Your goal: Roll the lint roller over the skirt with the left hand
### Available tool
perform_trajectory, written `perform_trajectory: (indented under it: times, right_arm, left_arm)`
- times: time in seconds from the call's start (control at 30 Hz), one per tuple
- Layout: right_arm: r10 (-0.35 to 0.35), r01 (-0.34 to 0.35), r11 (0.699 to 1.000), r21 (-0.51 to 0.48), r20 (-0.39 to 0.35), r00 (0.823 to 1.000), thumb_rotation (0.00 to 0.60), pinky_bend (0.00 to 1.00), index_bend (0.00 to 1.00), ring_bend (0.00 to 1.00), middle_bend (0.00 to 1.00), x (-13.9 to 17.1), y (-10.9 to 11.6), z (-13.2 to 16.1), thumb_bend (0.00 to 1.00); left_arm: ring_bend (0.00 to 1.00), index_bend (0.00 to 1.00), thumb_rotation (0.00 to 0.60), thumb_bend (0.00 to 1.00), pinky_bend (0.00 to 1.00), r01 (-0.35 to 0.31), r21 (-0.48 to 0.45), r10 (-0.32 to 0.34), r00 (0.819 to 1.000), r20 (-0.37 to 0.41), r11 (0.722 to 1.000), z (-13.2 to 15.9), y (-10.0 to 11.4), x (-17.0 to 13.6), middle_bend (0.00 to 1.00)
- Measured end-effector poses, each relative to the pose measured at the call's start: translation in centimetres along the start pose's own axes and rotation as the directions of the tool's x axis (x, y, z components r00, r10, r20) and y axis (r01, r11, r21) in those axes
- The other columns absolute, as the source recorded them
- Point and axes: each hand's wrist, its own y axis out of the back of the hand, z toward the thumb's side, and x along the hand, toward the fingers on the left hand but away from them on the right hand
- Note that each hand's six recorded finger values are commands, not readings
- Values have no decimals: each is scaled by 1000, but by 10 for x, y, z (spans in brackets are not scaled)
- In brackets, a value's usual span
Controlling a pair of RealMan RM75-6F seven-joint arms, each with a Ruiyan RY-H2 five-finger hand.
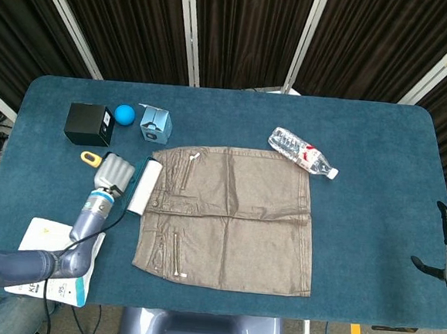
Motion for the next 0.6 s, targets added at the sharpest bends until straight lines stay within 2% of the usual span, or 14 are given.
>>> perform_trajectory:
  times: [0.13,0.2,0.27,0.3,0.33,0.37,0.43,0.6]
  right_arm:
    - [3,-3,1000,4,-8,1000,600,0,0,0,0,1,-1,3,0]
    - [4,-4,1000,6,-12,1000,600,0,0,0,0,1,-2,4,0]
    - [5,-4,1000,6,-16,1000,600,0,0,0,0,2,-2,5,0]
    - [5,-5,1000,7,-17,1000,600,0,0,0,0,2,-2,6,0]
    - [5,-5,1000,7,-19,1000,600,0,0,0,0,2,-3,7,0]
    - [5,-5,1000,7,-19,1000,600,0,0,0,0,3,-3,7,0]
    - [6,-6,1000,8,-22,1000,600,0,0,0,0,3,-3,8,0]
    - [8,-7,1000,7,-32,999,600,0,0,0,0,5,-3,11,0]
  left_arm:
    - [433,707,600,765,472,24,-38,-25,999,-23,999,-17,-16,-1,518]
    - [416,666,600,658,461,32,-51,-34,999,-30,998,-23,-23,-1,484]
    - [319,502,600,385,398,39,-67,-42,998,-36,997,-28,-29,-2,362]
    - [207,349,600,210,321,41,-73,-44,998,-38,996,-29,-32,-2,239]
    - [98,196,600,86,231,42,-82,-45,998,-40,996,-32,-35,-3,119]
    - [34,97,600,32,163,42,-89,-46,998,-41,995,-33,-37,-3,47]
    - [0,9,600,0,79,45,-112,-51,998,-46,993,-38,-43,-5,0]
    - [0,0,600,0,23,37,-188,-49,997,-63,981,-49,-48,-10,0]
